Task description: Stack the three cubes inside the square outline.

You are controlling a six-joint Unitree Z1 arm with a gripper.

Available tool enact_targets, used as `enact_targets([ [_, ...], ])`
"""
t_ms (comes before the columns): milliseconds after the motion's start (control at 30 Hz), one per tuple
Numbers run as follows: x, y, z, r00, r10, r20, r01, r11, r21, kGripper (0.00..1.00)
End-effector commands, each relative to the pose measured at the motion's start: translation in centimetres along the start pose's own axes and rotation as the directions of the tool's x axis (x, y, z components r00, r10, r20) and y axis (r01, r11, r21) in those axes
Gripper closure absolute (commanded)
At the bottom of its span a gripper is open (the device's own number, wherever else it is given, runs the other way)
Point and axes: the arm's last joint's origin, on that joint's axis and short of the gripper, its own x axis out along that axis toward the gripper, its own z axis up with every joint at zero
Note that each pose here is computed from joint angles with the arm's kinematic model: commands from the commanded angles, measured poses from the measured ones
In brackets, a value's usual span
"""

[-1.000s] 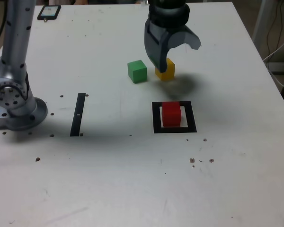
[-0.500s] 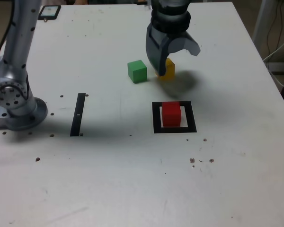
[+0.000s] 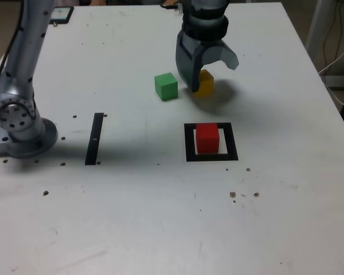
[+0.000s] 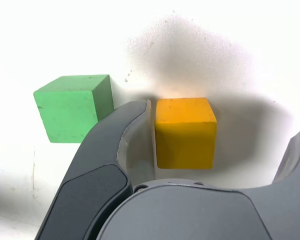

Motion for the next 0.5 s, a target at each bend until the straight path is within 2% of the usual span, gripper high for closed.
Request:
enact_targets([
  [0,0.46,0.13,0.10,1.0000,-0.001,-0.009,0.001,1.000,0.002,0.10],
  [267,0.97,0.17,0.34,0.9998,-0.012,-0.017,0.012,1.000,0.000,0.21],
  [467,1.17,0.23,0.41,0.9996,-0.016,-0.022,0.016,1.000,-0.002,0.35],
])
